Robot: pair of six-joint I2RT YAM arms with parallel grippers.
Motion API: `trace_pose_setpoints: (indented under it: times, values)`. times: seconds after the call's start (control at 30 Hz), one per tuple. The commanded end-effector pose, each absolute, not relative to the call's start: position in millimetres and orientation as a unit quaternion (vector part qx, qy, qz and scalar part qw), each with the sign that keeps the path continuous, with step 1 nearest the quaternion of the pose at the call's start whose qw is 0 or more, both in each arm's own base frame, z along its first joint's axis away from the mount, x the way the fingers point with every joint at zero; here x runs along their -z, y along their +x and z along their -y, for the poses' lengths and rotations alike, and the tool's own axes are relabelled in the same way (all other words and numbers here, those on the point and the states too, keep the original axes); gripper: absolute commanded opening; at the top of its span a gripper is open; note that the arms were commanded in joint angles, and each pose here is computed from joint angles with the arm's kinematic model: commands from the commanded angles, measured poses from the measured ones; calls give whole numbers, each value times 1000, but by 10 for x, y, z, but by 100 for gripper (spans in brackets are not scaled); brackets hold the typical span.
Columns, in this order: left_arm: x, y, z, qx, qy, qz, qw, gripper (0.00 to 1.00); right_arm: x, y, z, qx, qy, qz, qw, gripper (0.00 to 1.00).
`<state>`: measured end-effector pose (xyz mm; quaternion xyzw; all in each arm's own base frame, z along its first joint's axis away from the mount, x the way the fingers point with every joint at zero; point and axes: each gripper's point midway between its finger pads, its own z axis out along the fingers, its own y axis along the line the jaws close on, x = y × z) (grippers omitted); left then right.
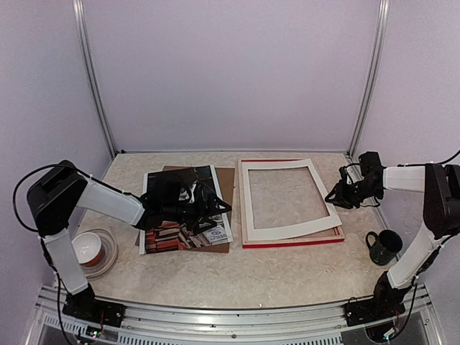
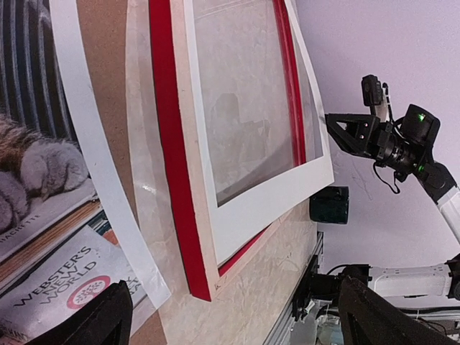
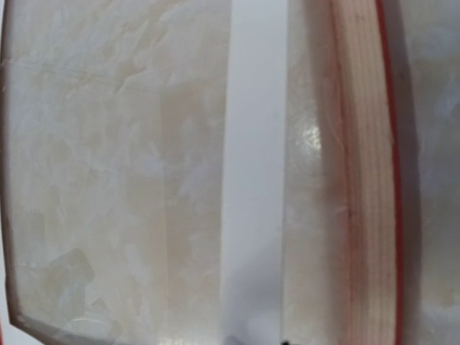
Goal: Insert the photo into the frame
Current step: Place the mat board on the glass panel.
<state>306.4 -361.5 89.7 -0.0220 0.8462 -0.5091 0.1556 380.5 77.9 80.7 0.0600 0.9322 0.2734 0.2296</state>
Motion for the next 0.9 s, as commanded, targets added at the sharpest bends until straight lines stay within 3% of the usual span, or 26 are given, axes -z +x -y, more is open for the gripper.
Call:
trace_pose_setpoints:
  times: [0.0, 0.43, 0.67, 0.87]
  values:
    - [-965, 3090, 3731, 515, -9, -843, 159, 99, -760, 3788, -801, -264, 54, -937, 222, 30]
    - [-1202, 3235, 3934, 522, 13, -833, 181, 99, -725, 3746, -938, -269, 37, -939, 213, 31]
    - [-1206, 3493, 3940, 448, 32, -861, 239, 99, -707, 3740, -949, -267, 35, -940, 210, 32]
    - [-1364, 3574, 4081, 442, 45, -857, 261, 99, -715, 3746, -944, -266, 35, -940, 212, 32]
